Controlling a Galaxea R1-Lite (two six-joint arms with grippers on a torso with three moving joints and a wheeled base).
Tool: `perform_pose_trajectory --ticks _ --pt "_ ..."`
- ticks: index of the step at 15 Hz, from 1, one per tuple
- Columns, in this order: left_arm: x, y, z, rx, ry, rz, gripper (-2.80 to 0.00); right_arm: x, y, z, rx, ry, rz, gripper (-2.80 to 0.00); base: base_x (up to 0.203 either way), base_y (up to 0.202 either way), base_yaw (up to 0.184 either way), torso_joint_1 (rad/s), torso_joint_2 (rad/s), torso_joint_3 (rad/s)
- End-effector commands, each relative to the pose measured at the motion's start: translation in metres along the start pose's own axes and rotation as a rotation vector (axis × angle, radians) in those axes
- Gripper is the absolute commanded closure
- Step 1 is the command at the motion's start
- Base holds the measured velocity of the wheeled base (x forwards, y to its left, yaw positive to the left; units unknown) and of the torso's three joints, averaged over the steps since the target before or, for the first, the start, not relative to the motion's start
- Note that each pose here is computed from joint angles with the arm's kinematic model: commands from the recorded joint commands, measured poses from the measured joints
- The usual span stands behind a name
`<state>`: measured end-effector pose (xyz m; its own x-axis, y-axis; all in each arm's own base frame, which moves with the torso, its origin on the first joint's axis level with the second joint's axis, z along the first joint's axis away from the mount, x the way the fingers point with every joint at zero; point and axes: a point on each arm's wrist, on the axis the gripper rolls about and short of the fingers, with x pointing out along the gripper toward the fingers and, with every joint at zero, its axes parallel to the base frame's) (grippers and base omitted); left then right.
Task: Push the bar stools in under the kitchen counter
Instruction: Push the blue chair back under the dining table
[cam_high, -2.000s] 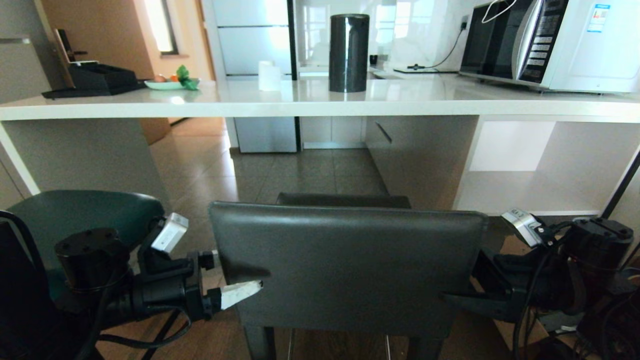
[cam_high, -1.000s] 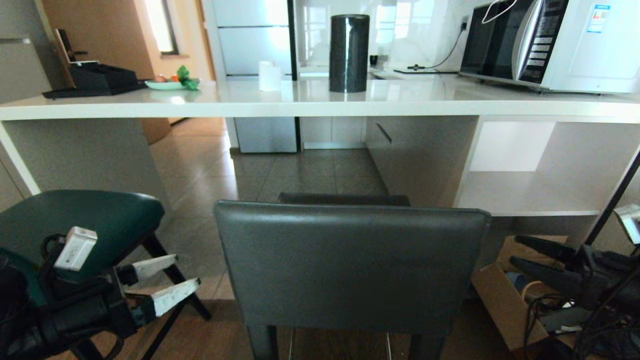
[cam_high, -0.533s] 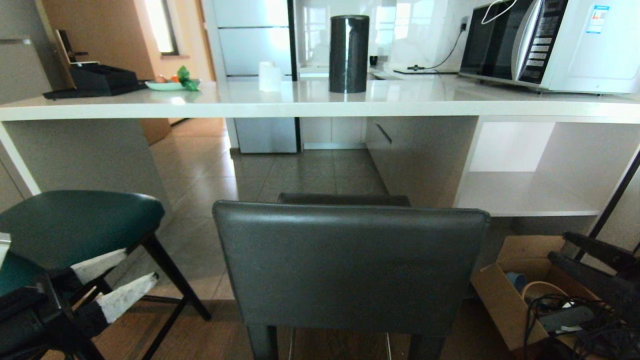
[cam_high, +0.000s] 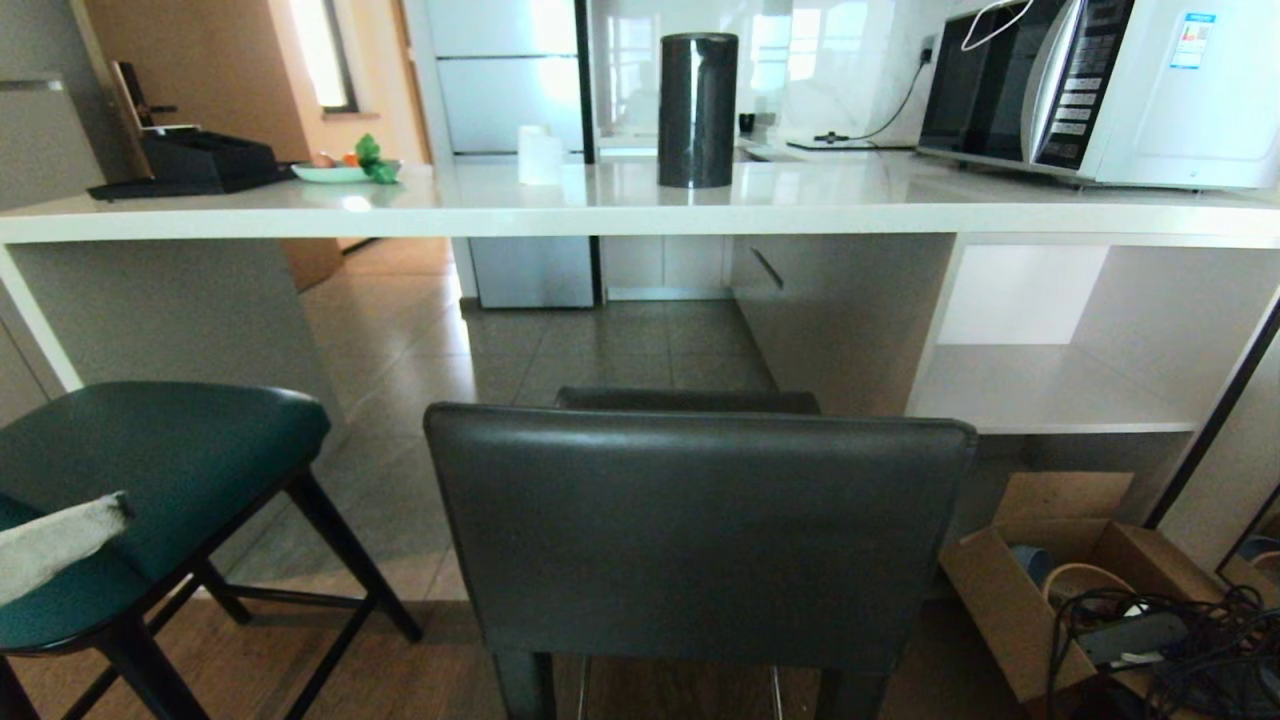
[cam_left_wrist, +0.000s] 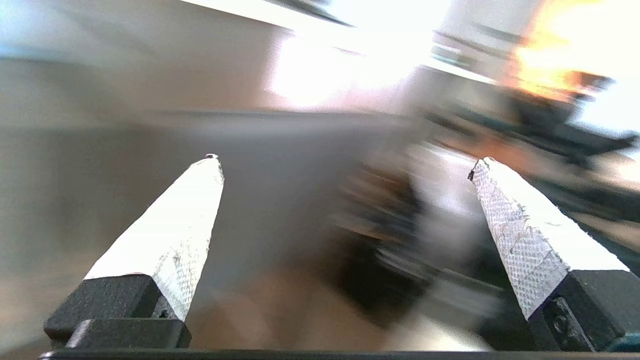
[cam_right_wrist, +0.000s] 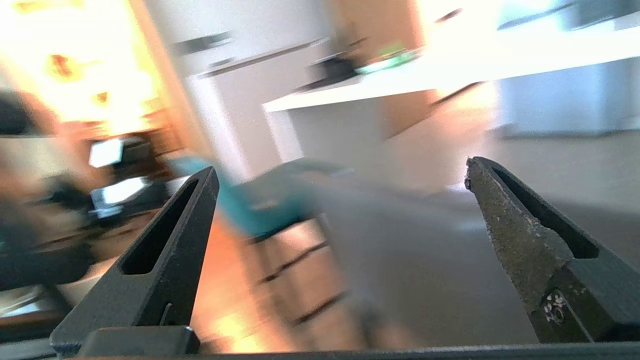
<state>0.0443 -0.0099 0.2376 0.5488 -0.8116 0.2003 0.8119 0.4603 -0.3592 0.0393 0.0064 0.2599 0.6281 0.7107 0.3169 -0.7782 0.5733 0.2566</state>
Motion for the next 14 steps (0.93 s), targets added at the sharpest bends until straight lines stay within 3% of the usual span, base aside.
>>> perform_pose_trajectory --ticks 1,3,8,10,14 --pt "-0.008 -0.047 0.011 0.000 0.065 -0.189 -2.80 -0.015 0.061 0.011 -0.008 0.018 0.156 -2.80 0.000 0.000 0.000 0.000 0.00 0.000" --pt "-0.016 -0.068 0.014 -0.047 0.093 -0.275 -2.80 -0.026 0.081 0.018 0.032 0.048 0.300 -2.80 0.000 0.000 0.000 0.000 0.00 0.000" --pt "-0.044 -0.099 -0.024 0.027 0.146 -0.339 -2.80 -0.061 0.118 0.002 0.016 0.102 0.412 -2.80 0.000 0.000 0.000 0.000 0.00 0.000" --pt "-0.048 -0.096 -0.038 0.040 0.222 -0.373 -2.80 -0.061 0.118 0.003 0.008 0.110 0.427 -2.80 0.000 0.000 0.000 0.000 0.00 0.000" --pt "-0.059 -0.103 -0.030 0.010 0.313 -0.507 -2.80 -0.075 0.126 0.018 0.051 0.160 0.553 -2.80 0.000 0.000 0.000 0.000 0.00 0.000"
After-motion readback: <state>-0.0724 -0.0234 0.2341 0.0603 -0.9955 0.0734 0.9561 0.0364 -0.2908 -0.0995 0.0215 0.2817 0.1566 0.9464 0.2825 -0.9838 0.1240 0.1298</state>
